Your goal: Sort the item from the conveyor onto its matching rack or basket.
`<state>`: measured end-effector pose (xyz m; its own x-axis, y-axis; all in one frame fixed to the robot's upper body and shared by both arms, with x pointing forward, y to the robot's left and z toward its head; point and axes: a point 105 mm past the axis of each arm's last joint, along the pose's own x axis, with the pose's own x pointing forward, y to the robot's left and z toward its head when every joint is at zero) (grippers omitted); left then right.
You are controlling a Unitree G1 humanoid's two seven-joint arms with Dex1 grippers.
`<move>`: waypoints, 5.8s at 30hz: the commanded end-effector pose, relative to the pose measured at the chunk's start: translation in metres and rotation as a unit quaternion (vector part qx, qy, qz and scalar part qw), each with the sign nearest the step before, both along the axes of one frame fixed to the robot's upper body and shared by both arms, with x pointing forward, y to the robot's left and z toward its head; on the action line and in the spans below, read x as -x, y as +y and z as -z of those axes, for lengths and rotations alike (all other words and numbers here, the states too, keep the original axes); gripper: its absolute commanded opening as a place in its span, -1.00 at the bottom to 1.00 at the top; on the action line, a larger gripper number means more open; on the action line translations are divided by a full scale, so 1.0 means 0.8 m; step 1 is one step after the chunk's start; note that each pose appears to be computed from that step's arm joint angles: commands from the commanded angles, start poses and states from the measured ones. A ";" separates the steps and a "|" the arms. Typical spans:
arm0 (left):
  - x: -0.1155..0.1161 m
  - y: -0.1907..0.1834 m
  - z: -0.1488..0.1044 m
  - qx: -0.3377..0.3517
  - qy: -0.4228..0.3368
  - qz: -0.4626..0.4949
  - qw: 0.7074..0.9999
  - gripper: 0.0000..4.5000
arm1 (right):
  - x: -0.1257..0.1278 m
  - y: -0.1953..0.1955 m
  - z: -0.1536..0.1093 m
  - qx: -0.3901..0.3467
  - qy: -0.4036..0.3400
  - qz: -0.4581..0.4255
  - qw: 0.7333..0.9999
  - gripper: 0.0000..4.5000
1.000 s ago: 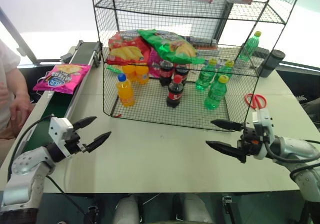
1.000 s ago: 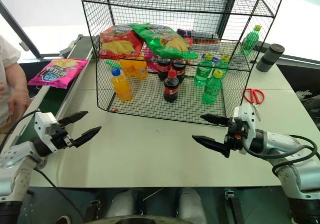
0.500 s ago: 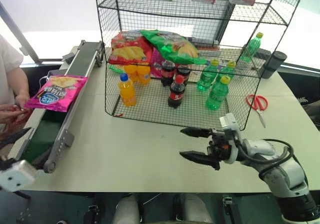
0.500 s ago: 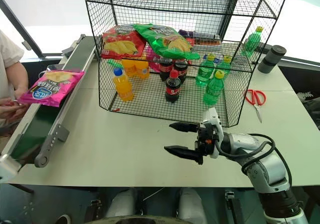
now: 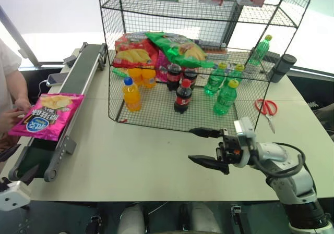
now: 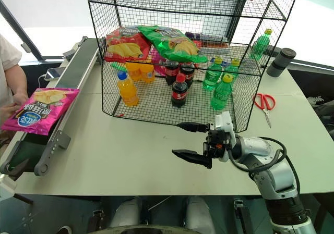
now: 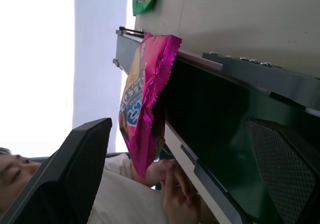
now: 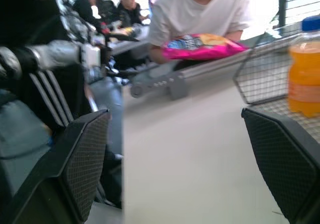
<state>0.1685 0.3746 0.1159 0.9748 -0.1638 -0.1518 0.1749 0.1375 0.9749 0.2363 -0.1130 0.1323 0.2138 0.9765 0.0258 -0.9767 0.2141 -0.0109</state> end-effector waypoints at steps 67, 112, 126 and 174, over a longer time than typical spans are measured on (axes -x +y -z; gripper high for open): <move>-0.032 -0.256 -0.135 0.764 0.477 0.315 0.301 -0.99 | 0.015 0.017 -0.033 -0.084 0.229 -0.059 0.968 1.00; -0.041 -0.278 -0.130 0.756 0.502 0.328 0.263 -0.99 | 0.020 0.062 -0.026 -0.071 0.236 -0.115 0.962 1.00; -0.043 -0.281 -0.128 0.755 0.506 0.323 0.262 -1.00 | 0.021 0.064 -0.028 -0.073 0.252 -0.127 0.957 0.64; -0.091 -0.242 -0.078 0.701 0.356 0.290 0.546 1.00 | 0.025 0.000 -0.035 -0.091 0.233 -0.006 0.968 -0.95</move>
